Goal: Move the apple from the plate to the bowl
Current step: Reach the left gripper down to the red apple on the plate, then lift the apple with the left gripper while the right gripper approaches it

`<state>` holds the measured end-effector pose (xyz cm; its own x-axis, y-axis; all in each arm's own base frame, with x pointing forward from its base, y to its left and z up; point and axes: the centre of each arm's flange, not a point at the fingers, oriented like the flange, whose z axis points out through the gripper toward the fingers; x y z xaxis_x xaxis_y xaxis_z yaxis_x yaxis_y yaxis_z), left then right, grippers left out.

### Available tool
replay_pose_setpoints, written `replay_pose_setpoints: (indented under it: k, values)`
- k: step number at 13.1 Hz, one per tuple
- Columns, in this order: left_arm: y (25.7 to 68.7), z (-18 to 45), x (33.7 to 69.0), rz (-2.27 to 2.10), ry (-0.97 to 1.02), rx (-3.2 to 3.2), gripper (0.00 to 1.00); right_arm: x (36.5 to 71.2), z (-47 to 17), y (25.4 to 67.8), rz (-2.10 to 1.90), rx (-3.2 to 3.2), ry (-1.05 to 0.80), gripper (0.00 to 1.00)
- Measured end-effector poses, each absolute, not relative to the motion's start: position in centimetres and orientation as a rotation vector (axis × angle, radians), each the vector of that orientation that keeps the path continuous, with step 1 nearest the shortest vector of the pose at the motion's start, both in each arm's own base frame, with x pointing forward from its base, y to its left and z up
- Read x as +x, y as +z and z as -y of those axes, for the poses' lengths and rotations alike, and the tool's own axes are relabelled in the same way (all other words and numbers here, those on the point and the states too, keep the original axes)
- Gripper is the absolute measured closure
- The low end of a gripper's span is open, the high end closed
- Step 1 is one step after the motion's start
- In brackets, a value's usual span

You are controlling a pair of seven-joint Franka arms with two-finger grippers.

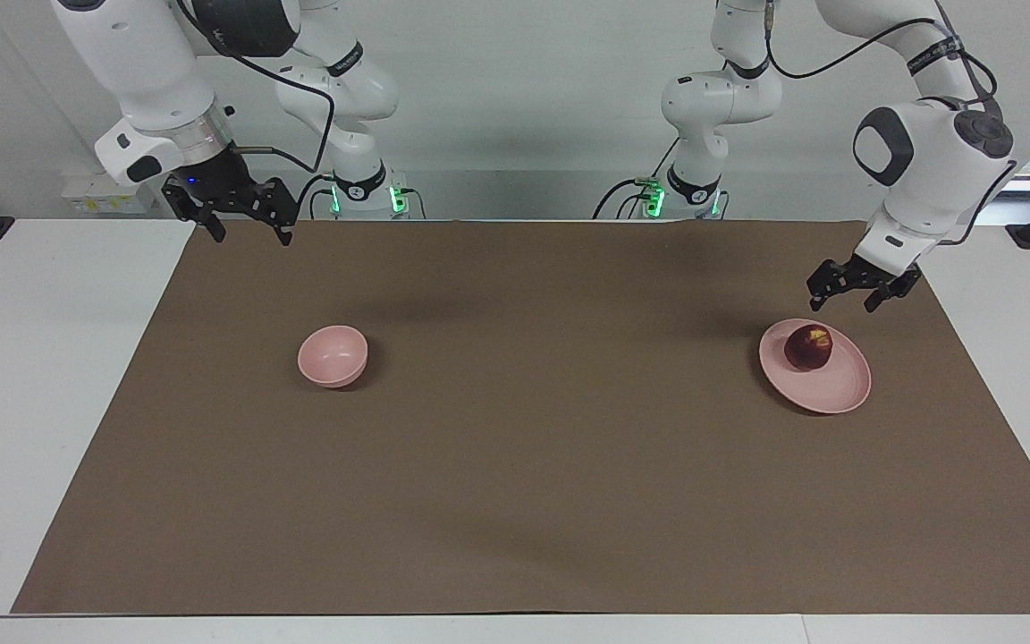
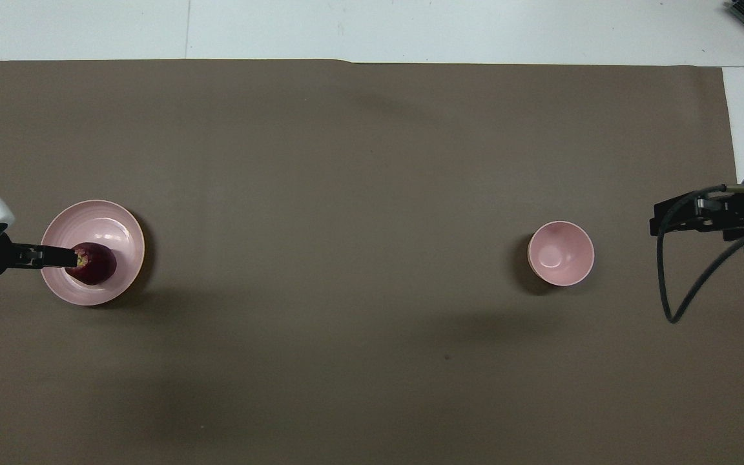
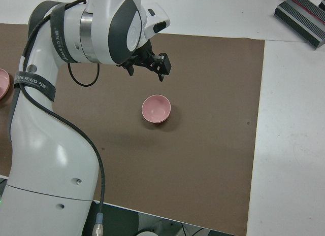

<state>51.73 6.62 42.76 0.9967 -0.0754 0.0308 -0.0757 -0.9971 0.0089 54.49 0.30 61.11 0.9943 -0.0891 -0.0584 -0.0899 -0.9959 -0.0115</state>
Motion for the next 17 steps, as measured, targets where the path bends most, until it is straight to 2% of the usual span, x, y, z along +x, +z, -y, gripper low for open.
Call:
replay_pose_setpoints:
  k: [6,8,10,11,17]
  values:
    - [36.0,-6.8,52.9,0.116,0.094,3.14,0.0,55.0,-1.9,57.6,-0.119,-3.125,0.098,0.0]
    - [34.3,-6.6,52.0,0.116,0.05,3.137,0.0,55.1,-3.3,55.7,-0.165,-3.125,0.119,0.0]
    - [33.6,-6.4,51.4,0.115,0.039,3.136,0.24,55.0,-5.2,53.5,-0.252,-3.122,0.167,0.0]
    - [33.8,-6.5,51.4,0.113,0.045,3.136,0.3,55.0,-6.1,52.5,-0.322,-3.108,0.2,0.0]
    - [34.8,-5.9,52.1,0.102,0.104,3.135,0.33,55.7,-12.3,47.1,-0.851,-2.881,0.399,0.0]
